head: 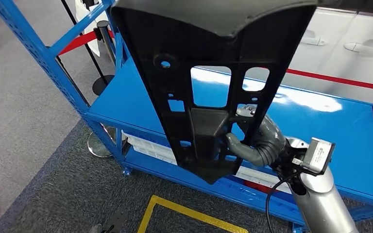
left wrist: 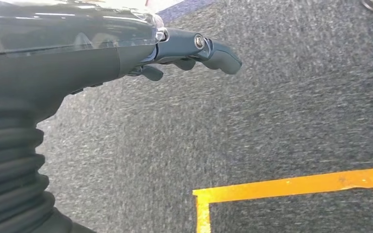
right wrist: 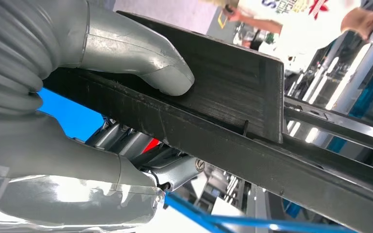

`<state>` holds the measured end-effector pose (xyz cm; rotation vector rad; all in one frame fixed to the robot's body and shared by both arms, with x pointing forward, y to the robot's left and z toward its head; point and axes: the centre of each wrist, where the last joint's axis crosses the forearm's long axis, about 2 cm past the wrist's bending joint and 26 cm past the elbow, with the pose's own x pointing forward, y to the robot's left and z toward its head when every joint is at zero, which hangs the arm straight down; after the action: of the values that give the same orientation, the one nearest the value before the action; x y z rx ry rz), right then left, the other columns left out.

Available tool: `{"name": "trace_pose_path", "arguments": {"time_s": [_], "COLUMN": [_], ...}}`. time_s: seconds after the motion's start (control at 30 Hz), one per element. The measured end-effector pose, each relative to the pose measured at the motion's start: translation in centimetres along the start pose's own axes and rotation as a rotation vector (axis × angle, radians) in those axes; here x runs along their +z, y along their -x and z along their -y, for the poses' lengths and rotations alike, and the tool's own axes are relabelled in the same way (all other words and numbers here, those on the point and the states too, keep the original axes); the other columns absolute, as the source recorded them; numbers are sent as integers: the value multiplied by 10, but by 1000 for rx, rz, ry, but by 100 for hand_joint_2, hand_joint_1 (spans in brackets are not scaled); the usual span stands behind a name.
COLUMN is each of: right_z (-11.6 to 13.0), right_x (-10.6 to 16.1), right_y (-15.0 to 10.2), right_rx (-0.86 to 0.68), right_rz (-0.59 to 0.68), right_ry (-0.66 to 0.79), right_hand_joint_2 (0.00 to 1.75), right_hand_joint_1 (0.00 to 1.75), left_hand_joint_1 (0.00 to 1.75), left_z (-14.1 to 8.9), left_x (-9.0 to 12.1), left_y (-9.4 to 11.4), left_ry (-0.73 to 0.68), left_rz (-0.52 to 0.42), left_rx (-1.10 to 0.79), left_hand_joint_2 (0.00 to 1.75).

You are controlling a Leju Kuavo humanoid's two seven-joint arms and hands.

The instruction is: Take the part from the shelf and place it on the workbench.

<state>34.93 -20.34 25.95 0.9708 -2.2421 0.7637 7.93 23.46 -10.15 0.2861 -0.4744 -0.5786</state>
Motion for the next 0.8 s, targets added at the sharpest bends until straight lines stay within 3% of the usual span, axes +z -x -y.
{"name": "trace_pose_path", "arguments": {"time_s": [0.17, 0.43, 0.57, 0.8], "right_z": [-18, -26, -36, -33], "right_x": [19, 27, 35, 38], "right_y": [7, 10, 14, 12], "right_rx": [-55, -60, -67, -63], "right_rz": [-33, -51, -77, -83], "right_ry": [-1, 2, 13, 70], "right_hand_joint_2": [175, 175, 175, 175], "right_hand_joint_1": [175, 175, 175, 175], "left_hand_joint_1": [0, 0, 0, 0], "left_z": [2, 2, 3, 2], "left_x": [1, 1, 1, 1], "left_y": [2, 2, 1, 1], "left_ry": [3, 3, -12, -19], "left_rz": [21, 29, 3, -75], "left_rx": [16, 22, 19, 44], "left_hand_joint_2": [175, 175, 175, 175]}}
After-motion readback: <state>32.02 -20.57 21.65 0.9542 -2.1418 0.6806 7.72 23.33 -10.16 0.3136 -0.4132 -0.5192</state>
